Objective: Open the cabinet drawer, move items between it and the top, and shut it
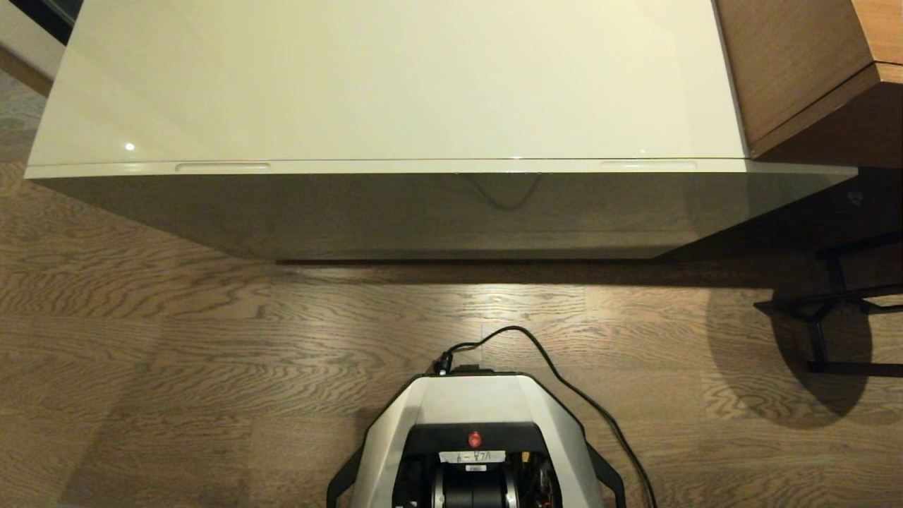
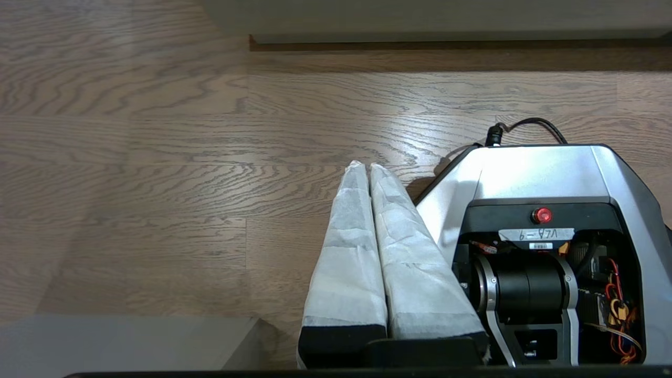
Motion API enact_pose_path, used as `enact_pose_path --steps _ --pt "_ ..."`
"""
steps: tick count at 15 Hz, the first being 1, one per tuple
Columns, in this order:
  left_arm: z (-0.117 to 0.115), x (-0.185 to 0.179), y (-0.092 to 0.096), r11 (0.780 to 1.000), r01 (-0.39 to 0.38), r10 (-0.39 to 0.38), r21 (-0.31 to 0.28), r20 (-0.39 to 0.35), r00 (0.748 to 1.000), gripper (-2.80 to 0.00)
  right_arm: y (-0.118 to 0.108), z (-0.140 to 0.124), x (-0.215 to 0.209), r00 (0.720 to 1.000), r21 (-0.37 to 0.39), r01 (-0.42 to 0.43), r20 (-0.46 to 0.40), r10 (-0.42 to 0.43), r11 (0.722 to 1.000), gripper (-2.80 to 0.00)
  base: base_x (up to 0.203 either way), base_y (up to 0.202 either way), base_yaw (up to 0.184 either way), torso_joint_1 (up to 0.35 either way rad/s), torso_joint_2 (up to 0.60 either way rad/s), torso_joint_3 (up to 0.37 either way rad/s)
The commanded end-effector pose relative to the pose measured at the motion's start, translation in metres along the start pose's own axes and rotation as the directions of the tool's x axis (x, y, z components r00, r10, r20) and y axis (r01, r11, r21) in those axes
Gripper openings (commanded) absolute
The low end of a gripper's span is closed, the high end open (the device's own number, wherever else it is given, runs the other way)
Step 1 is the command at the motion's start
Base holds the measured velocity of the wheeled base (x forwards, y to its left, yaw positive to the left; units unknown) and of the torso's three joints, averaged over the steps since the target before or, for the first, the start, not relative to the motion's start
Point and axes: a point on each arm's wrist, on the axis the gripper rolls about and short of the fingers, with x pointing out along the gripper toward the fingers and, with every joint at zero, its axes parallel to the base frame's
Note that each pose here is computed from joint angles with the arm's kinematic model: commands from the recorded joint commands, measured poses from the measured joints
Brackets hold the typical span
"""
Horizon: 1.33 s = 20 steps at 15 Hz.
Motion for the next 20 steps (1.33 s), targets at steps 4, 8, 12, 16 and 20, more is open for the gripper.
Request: enact_pose_path --steps 4,8,12,16,20 --pt "0.0 0.0 0.0 1.0 0.0 0.0 0.0 0.0 1.0 -2.8 0.0 -0.0003 0.0002 1.0 -0.001 0.0 -0.002 0.0 1.0 -2.8 0.0 0.0 0.0 0.0 0.0 0.0" --pt "0.0 0.0001 0.0 1.0 -0.002 0.002 0.0 -0.002 1.0 -2.8 0.0 -0.0003 0.0002 1.0 -0.001 -0.001 -0.002 0.001 1.0 -2.8 0.0 0.0 0.0 0.0 0.0 0.0" --pt "0.0 0.0001 0.0 1.0 0.0 0.0 0.0 -0.002 1.0 -2.8 0.0 -0.0003 0.0002 1.0 0.0 0.0 -0.002 0.0 1.0 -2.8 0.0 0.0 0.0 0.0 0.0 0.0" --pt "0.0 0.0001 0.0 1.0 -0.001 0.001 0.0 -0.002 1.0 -2.8 0.0 -0.0003 0.0002 1.0 -0.001 0.0 -0.002 0.0 1.0 -2.8 0.0 0.0 0.0 0.0 0.0 0.0" --pt "0.0 0.0001 0.0 1.0 -0.002 0.002 0.001 -0.002 1.0 -2.8 0.0 -0.0003 0.0002 1.0 -0.001 0.0 -0.002 0.0 1.0 -2.8 0.0 0.0 0.0 0.0 0.0 0.0"
